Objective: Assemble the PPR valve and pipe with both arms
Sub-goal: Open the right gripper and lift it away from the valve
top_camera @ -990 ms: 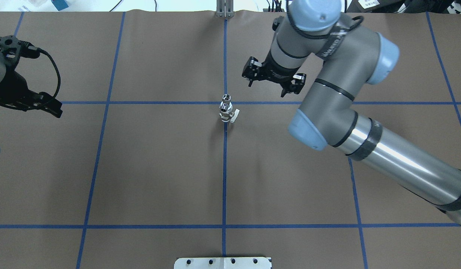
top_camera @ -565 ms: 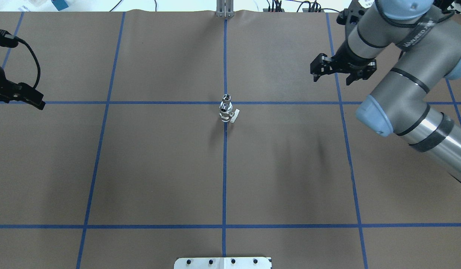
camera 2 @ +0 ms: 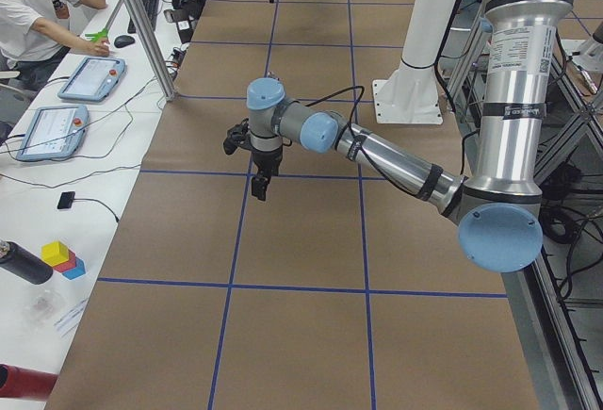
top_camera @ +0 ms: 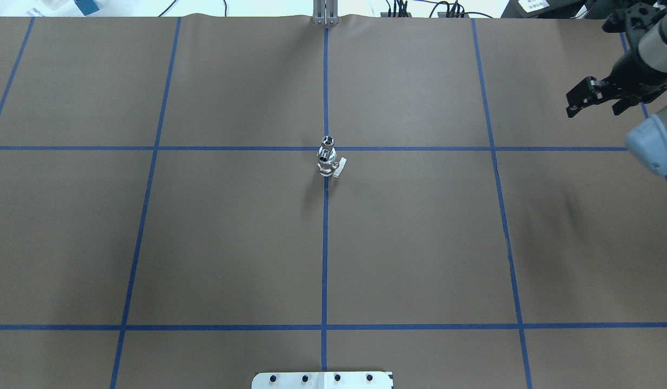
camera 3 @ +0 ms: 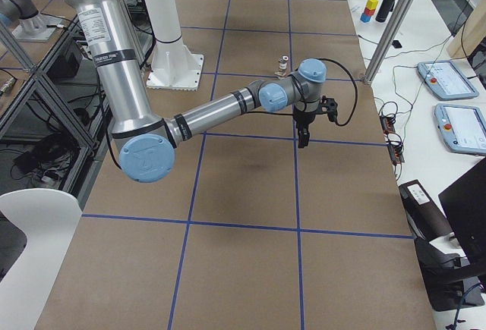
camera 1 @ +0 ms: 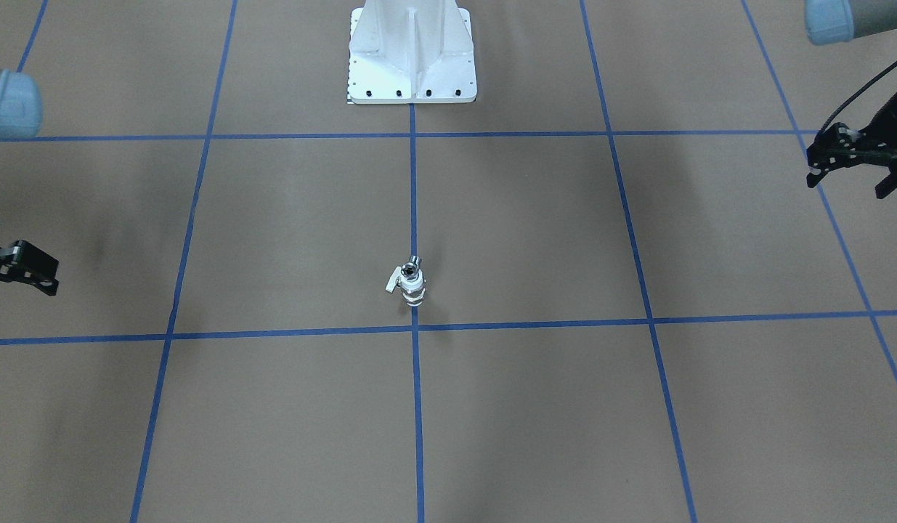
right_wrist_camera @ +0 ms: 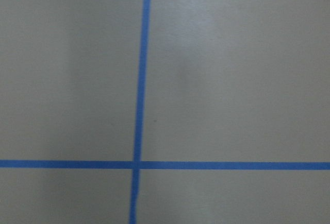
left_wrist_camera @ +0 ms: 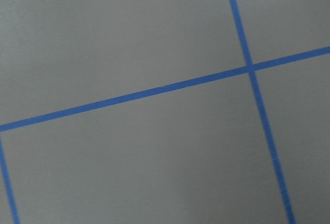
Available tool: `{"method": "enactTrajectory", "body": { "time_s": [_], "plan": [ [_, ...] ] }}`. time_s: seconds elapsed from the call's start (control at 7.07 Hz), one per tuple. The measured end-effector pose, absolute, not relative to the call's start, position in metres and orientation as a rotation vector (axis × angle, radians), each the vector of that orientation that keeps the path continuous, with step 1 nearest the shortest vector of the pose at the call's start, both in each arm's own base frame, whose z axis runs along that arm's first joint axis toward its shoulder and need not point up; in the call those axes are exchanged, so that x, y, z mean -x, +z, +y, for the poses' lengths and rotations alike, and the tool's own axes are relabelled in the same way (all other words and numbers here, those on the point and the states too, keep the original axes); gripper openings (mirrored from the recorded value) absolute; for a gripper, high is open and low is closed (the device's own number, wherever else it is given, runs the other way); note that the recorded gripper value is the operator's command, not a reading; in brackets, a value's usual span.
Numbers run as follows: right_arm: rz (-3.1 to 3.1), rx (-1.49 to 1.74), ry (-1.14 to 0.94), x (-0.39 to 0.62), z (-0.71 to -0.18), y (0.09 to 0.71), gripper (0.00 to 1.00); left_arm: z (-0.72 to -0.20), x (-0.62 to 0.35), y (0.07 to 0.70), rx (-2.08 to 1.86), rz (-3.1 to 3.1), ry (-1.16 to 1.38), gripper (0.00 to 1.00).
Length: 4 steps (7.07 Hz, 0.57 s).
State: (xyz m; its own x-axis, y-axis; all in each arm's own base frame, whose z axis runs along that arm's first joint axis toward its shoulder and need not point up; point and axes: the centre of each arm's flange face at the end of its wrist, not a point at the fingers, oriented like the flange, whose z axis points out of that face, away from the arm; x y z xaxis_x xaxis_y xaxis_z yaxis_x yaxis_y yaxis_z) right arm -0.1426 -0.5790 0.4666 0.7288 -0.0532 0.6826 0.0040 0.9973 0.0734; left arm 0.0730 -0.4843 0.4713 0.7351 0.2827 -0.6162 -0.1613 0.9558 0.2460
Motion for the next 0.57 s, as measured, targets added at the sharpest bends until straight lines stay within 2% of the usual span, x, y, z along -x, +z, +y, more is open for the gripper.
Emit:
{"method": "enactTrajectory", "body": {
  "time_s": [0.57],
  "plan": [
    [-0.820,-0.070,-0.035,0.038,-0.555,0.528,1.00,-0.485,-0.004,0.540,-0.152,0.783,0.263,0.99]
  ]
}}
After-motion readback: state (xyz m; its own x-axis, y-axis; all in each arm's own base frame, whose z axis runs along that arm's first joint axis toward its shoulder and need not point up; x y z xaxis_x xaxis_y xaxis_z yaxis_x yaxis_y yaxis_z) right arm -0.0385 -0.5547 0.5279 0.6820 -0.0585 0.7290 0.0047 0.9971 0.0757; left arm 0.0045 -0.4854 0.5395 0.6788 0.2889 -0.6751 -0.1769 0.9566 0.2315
